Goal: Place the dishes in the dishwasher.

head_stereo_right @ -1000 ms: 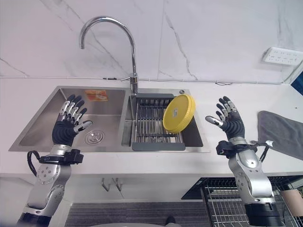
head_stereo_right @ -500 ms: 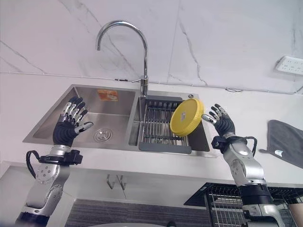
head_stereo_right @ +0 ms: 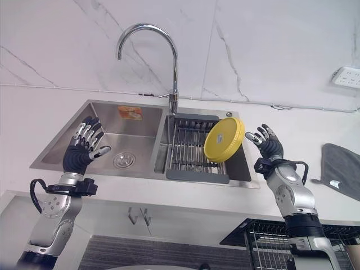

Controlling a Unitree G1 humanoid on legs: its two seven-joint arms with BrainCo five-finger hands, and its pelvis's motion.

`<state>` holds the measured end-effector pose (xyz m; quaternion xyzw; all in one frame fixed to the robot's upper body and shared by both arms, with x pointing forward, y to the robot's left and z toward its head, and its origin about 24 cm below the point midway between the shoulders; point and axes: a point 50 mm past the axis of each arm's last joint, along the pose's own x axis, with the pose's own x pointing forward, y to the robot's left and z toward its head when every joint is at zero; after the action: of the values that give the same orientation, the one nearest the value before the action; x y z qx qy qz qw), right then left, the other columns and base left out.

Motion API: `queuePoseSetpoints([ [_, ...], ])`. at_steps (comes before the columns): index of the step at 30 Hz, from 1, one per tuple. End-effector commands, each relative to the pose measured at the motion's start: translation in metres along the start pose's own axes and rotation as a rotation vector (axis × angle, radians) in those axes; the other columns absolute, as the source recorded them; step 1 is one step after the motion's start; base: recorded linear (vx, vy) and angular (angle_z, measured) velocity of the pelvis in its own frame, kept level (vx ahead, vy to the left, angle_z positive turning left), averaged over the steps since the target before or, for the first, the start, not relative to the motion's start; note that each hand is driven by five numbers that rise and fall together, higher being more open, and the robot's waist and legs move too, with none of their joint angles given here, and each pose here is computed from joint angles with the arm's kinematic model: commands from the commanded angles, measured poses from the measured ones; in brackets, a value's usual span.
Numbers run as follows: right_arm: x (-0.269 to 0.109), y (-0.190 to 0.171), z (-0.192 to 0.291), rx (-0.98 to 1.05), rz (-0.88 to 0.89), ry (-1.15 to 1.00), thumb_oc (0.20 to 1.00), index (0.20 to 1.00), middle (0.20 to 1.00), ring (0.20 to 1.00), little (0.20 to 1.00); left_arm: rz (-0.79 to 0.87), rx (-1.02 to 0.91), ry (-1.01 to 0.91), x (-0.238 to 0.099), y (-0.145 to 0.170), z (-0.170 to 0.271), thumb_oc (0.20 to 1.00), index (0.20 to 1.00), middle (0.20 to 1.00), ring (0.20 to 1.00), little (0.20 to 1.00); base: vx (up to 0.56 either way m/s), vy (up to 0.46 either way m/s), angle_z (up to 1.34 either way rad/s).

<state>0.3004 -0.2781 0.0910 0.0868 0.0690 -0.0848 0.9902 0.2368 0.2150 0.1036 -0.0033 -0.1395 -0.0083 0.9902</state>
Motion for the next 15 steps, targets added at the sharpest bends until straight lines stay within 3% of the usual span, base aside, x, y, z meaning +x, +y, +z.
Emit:
queuePoseSetpoints([
  [1,0.014,0.005,0.045,0.105,0.061,-0.098,1.0,1.0,1.0,1.0,1.0,-0.087,0.031,-0.117,0.017,-0.012,0.019,1.0,1.0,1.0,1.0,1.0,0.0,0.0,0.0],
  [15,0.024,0.0,0.051,0.187,0.093,-0.042,1.0,1.0,1.0,1.0,1.0,-0.096,0.039,-0.099,0.017,-0.011,0.016,1.0,1.0,1.0,1.0,1.0,-0.01,0.006,0.02],
])
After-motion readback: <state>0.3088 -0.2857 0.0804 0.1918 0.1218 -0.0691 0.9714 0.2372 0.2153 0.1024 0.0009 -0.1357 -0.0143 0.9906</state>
